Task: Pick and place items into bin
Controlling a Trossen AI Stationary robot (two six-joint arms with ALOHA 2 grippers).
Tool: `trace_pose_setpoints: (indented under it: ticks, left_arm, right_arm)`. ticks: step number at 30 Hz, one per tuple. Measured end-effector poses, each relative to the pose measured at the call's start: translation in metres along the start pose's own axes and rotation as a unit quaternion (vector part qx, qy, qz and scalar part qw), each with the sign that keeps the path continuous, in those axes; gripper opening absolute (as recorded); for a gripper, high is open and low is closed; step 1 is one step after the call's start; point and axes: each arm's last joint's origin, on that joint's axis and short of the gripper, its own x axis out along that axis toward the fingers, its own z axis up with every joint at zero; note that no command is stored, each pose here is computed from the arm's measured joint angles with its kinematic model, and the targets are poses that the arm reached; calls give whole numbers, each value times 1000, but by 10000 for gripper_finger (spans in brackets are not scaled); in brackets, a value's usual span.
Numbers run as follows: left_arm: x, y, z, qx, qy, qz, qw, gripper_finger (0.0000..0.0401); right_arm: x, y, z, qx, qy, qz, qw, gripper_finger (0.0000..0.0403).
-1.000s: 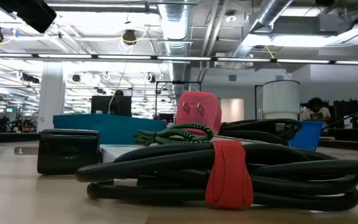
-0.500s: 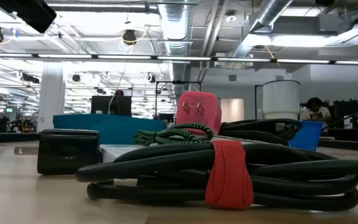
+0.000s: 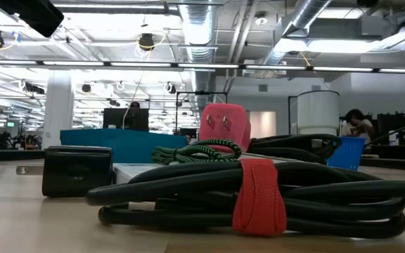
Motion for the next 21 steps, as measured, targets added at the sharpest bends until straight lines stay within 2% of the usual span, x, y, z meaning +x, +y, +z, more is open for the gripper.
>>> trace_pose_setpoints:
  ticks: [18,21]
  left_arm:
    - [0,0,0,0,0,0,1000,0]
    - [0,0,0,0,0,0,1000,0]
  right_arm:
    - [0,0,0,0,0,0,1000,8]
    - [0,0,2,-30,-12,-1,999,8]
